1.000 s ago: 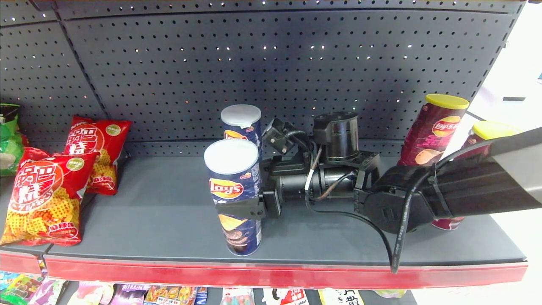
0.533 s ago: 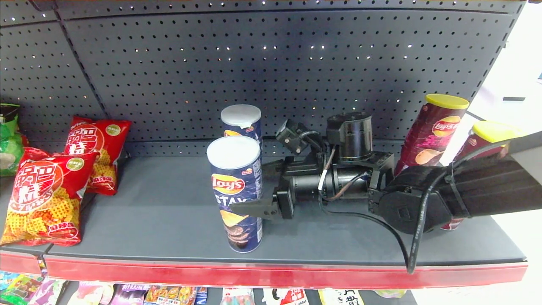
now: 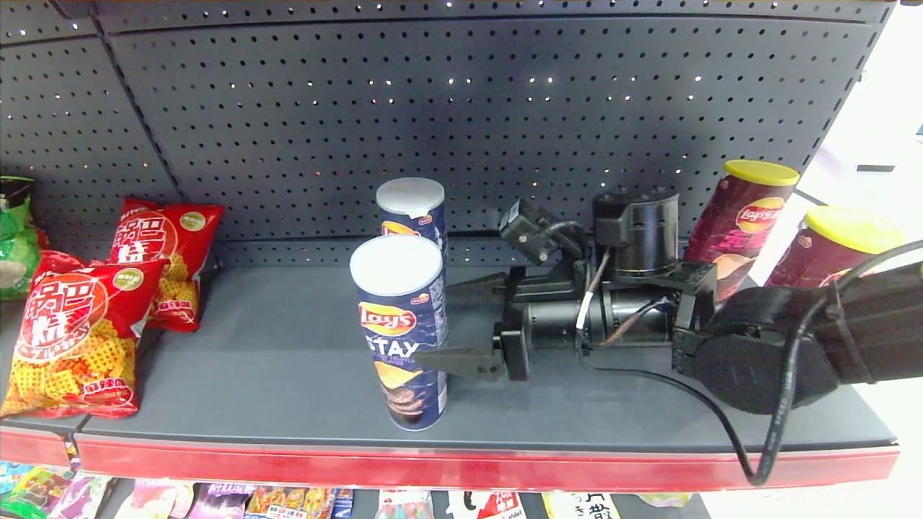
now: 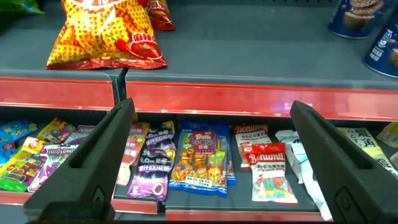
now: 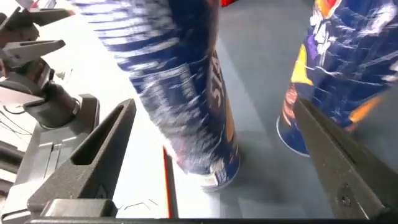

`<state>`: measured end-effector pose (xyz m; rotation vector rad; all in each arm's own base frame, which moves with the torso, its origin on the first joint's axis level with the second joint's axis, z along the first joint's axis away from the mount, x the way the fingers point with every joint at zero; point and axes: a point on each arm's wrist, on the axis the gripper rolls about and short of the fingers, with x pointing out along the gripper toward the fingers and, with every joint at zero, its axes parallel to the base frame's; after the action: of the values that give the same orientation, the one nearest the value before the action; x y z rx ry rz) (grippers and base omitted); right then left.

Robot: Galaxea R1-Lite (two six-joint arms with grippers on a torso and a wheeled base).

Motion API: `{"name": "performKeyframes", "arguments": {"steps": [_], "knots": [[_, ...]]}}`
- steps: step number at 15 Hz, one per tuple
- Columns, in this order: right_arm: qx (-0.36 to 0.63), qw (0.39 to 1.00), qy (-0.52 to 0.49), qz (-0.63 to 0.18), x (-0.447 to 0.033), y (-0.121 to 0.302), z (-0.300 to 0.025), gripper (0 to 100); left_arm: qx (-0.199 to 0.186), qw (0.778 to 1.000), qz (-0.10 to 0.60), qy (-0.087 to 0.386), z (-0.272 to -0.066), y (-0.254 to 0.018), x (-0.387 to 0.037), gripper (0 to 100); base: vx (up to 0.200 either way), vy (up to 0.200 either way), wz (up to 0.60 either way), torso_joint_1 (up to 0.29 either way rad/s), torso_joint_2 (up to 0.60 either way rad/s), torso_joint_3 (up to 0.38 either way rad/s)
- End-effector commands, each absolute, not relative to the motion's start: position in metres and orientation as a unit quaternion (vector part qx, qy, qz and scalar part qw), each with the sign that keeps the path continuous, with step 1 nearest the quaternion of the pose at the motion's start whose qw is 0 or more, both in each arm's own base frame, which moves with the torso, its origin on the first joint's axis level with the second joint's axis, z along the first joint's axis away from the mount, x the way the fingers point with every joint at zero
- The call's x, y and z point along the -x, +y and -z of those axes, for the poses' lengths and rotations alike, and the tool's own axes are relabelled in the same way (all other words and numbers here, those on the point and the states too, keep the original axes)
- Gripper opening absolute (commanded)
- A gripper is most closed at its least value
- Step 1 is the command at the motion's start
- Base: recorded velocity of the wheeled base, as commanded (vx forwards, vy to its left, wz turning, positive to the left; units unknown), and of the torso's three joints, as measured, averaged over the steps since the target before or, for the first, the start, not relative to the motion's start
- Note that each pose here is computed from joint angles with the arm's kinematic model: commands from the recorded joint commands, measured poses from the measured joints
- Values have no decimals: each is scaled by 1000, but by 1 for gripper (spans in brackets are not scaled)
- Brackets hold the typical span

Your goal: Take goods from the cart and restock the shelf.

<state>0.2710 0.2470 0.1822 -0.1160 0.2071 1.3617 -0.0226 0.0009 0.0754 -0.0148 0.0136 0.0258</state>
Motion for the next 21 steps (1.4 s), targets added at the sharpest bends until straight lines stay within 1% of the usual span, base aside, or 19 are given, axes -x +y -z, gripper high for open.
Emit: {"name": "performKeyframes", "arguments": {"steps": [1,5,6,8,9,10,13,16,18,19,21], "knots": [[53,773,79,-627,-259,236,-197,100,8,1000,-13,7,-75,1,23,100,0,0,0,0,0,0],[53,777,43,-626,-228,208,-226,100,8,1000,-13,8,-75,1,22,100,0,0,0,0,0,0],[52,779,20,-625,-206,190,-240,100,8,1000,-13,8,-75,1,22,100,0,0,0,0,0,0],[49,780,-2,-624,-174,163,-250,100,8,1000,-13,7,-75,1,23,100,0,0,0,0,0,0],[47,784,-24,-618,-150,142,-258,100,8,1000,-13,8,-75,1,22,100,0,0,0,0,0,0],[40,791,-43,-608,-134,125,-264,100,8,1000,-13,7,-75,1,23,100,0,0,0,0,0,0],[40,836,-96,-538,-102,75,-270,100,8,1000,-13,8,-75,1,22,100,0,0,0,0,0,0],[22,870,-113,-479,-67,43,-251,100,8,1000,-13,8,-75,1,22,100,0,0,0,0,0,0],[23,908,-133,-397,-45,27,-210,100,8,1000,-13,8,-75,1,22,100,0,0,0,0,0,0],[19,926,-145,-348,-41,22,-196,100,8,1000,-13,8,-75,1,22,100,0,0,0,0,0,0],[11,954,-156,-254,-35,15,-184,100,8,1000,-13,8,-75,1,22,100,0,0,0,0,0,0]]}}
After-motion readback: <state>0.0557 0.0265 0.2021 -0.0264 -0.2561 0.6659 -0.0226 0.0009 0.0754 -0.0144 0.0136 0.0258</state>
